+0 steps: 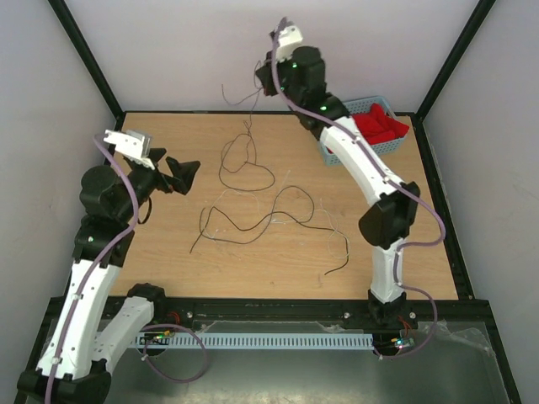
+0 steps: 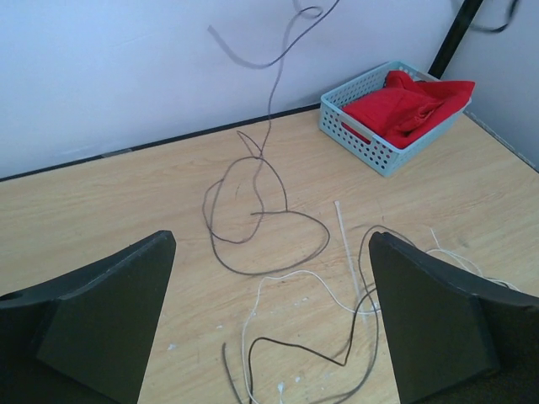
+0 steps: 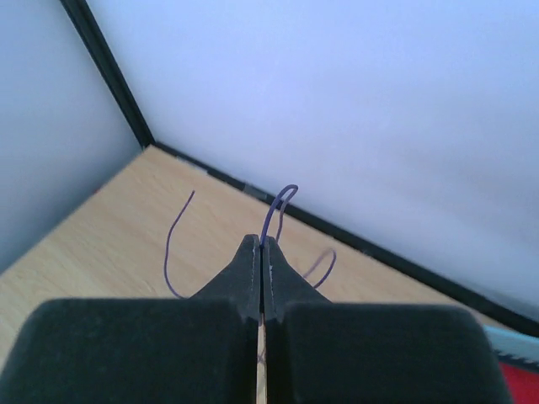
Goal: Zip-tie the wires
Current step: Untie the cable at the center of the board.
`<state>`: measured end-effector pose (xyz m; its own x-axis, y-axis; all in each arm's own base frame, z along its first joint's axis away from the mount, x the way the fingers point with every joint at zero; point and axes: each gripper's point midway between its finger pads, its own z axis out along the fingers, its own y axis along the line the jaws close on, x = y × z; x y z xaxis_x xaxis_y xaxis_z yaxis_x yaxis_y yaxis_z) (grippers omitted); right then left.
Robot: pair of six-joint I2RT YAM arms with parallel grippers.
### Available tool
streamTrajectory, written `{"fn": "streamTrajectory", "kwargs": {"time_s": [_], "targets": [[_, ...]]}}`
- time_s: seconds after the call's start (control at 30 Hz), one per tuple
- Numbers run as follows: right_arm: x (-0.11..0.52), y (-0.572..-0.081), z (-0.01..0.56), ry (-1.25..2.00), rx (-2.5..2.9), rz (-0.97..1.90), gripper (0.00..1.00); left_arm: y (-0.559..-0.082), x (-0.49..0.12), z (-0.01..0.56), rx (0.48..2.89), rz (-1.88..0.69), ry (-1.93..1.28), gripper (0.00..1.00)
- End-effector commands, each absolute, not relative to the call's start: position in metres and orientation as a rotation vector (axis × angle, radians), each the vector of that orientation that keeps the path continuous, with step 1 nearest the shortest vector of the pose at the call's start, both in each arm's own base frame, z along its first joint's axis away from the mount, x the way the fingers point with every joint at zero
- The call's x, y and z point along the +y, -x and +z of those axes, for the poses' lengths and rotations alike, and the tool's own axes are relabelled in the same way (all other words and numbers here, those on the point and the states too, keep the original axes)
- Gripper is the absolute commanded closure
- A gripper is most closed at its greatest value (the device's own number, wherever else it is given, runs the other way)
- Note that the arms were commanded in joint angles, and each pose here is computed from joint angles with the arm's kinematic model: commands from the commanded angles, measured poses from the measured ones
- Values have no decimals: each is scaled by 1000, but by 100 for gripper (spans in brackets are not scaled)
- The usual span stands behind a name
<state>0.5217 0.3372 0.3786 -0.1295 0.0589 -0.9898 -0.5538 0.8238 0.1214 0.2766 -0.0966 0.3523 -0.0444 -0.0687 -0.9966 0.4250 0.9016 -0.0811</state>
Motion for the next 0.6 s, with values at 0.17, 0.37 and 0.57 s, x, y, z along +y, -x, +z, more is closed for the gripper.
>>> {"fn": "streamTrajectory", "kwargs": {"time_s": [0.17,0.37,0.57], "targets": [[306,-478,455,426,1495,593,100,-311,-127,386,1430,-592,-392,1],[295,-468,458,430,1494,569,100,-325,-161,398,1333,-756,-524,1],[290,-460,459,390,1519,596,100,-333,-213,395,1210,-762,-758,1]]}}
